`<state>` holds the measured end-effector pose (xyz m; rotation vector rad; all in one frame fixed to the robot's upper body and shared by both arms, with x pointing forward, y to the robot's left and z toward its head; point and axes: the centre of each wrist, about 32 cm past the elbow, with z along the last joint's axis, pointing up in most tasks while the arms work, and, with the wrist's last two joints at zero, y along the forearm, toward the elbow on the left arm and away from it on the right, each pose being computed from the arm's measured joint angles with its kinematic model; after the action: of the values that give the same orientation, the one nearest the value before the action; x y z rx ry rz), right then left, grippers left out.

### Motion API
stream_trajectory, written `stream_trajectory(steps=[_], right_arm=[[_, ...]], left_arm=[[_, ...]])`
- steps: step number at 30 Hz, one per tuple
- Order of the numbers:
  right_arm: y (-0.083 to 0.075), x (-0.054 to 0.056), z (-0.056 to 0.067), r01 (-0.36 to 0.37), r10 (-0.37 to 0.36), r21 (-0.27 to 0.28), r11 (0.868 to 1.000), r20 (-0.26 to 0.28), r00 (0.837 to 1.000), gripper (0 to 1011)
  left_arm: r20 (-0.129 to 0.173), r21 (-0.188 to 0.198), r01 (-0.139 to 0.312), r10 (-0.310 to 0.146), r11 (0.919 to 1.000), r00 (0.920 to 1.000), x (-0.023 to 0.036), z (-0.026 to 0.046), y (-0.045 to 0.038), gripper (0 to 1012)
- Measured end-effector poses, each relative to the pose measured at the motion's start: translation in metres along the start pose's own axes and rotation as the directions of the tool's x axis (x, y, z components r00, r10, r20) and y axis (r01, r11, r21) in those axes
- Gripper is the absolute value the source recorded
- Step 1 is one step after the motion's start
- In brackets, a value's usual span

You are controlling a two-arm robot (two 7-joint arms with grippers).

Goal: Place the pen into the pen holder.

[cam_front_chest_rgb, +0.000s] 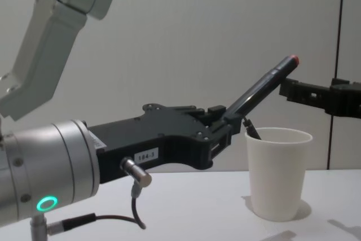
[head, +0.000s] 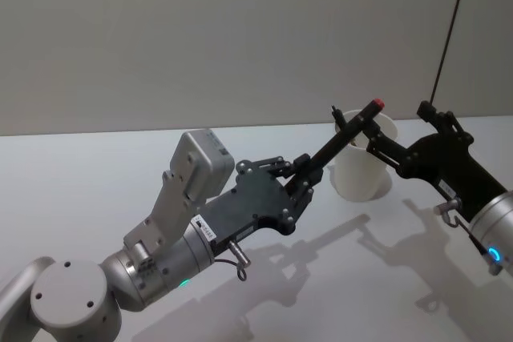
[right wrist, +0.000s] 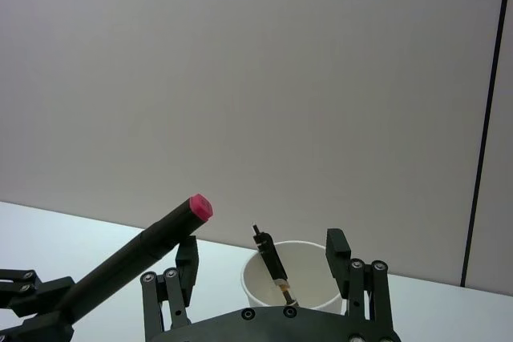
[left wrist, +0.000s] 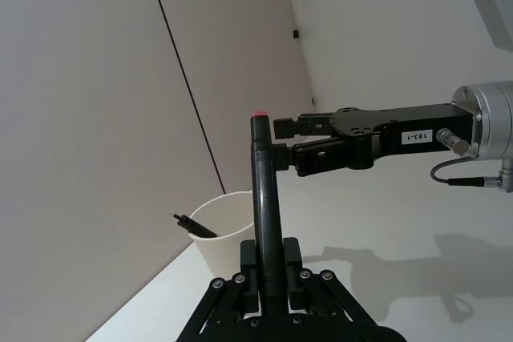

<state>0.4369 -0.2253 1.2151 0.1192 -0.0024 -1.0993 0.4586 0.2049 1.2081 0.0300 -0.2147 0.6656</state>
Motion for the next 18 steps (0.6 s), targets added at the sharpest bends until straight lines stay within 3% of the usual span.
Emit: stream_trajectory(steps=[18], right_arm=[[-0.015, 0.010, 0.004, -0.029, 0.029, -0.036, 0.999, -0.001, 1.000, 1001]], left_arm=[[-0.003, 0.000, 0.005, -0.005, 1.0000, 1.0000, 0.0004, 0.0001, -0.0002, 189]])
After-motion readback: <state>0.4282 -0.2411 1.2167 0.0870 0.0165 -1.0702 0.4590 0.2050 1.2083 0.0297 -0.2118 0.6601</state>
